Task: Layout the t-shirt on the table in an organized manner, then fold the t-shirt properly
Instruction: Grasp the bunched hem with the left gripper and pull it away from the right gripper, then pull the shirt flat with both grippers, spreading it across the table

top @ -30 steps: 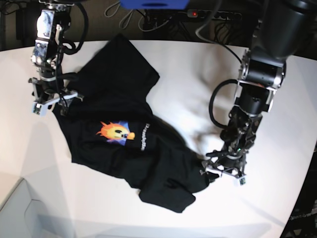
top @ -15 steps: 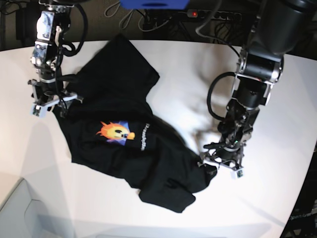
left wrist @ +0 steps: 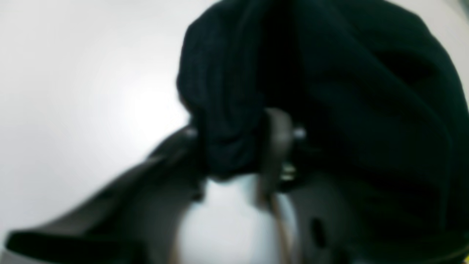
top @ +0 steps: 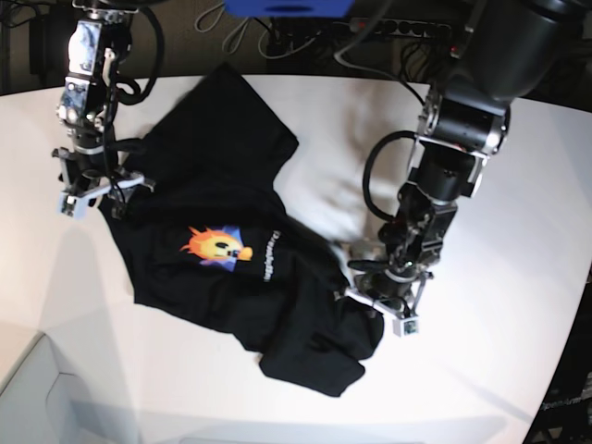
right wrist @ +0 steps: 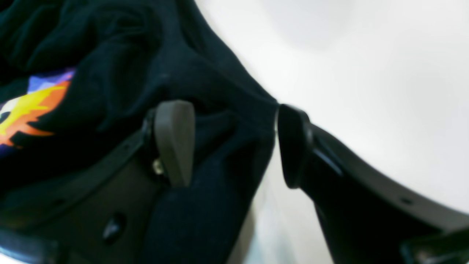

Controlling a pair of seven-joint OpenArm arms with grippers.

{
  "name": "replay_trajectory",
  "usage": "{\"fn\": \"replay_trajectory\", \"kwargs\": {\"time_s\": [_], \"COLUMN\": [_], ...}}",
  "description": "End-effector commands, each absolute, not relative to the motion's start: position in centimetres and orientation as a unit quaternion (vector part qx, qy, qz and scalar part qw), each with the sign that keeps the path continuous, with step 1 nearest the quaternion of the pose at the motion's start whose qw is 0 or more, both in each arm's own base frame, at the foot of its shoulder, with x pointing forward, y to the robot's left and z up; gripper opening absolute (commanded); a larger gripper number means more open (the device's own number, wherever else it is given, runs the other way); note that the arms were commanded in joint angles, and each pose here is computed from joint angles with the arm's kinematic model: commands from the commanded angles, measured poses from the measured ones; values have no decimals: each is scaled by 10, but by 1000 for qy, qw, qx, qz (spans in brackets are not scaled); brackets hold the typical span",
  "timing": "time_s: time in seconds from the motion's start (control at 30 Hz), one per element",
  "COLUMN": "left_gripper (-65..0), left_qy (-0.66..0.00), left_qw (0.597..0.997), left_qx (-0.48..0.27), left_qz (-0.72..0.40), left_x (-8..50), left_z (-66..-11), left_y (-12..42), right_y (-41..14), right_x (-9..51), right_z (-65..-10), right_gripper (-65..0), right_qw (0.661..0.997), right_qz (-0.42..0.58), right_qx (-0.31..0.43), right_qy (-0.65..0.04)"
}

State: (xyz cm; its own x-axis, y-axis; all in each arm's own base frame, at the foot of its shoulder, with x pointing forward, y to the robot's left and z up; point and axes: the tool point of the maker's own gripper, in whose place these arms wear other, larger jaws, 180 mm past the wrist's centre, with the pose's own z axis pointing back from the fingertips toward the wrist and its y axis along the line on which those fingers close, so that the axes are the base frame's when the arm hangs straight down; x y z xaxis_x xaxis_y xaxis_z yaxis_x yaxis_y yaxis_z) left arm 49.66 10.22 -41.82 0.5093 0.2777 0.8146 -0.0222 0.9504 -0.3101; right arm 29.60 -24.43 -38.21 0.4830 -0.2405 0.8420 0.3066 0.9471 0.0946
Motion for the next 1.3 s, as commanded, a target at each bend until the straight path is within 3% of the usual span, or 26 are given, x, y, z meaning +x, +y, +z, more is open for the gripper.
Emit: {"fn": "replay_trajectory", "kwargs": {"time_s": [0.0, 0.17, 0.57, 0.73, 1.0, 1.27], "left_gripper": [-629, -650, -649, -649, -649, -645], "left_qy": [-518, -516, -513, -523, -502, -498], "left_qw": [840, 841, 830, 829, 831, 827], "left_qx": [-133, -131, -162, -131, -60, -40], "left_qz": [88, 92, 146, 147, 232, 257], "left_x": [515, 510, 449, 401, 334, 312], "left_z": [-393, -397, -348, -318, -321, -324], "left_y": [106, 111, 210, 256, 350, 371], "right_y": [-248, -249, -254, -250, -251, -218], "right_x": [304, 303, 311, 312, 318, 324], "right_z": [-369, -370, -390, -394, -408, -403], "right_gripper": [-284, -284, -284, -284, -284, -284], "right_qw": [848, 849, 859, 861, 868, 869], "right_qz": [-155, -155, -167, -169, -177, -149], "right_qx": [-39, -39, -37, -32, -28, -2], "right_qy": [-505, -504, -483, -479, -464, -471]}}
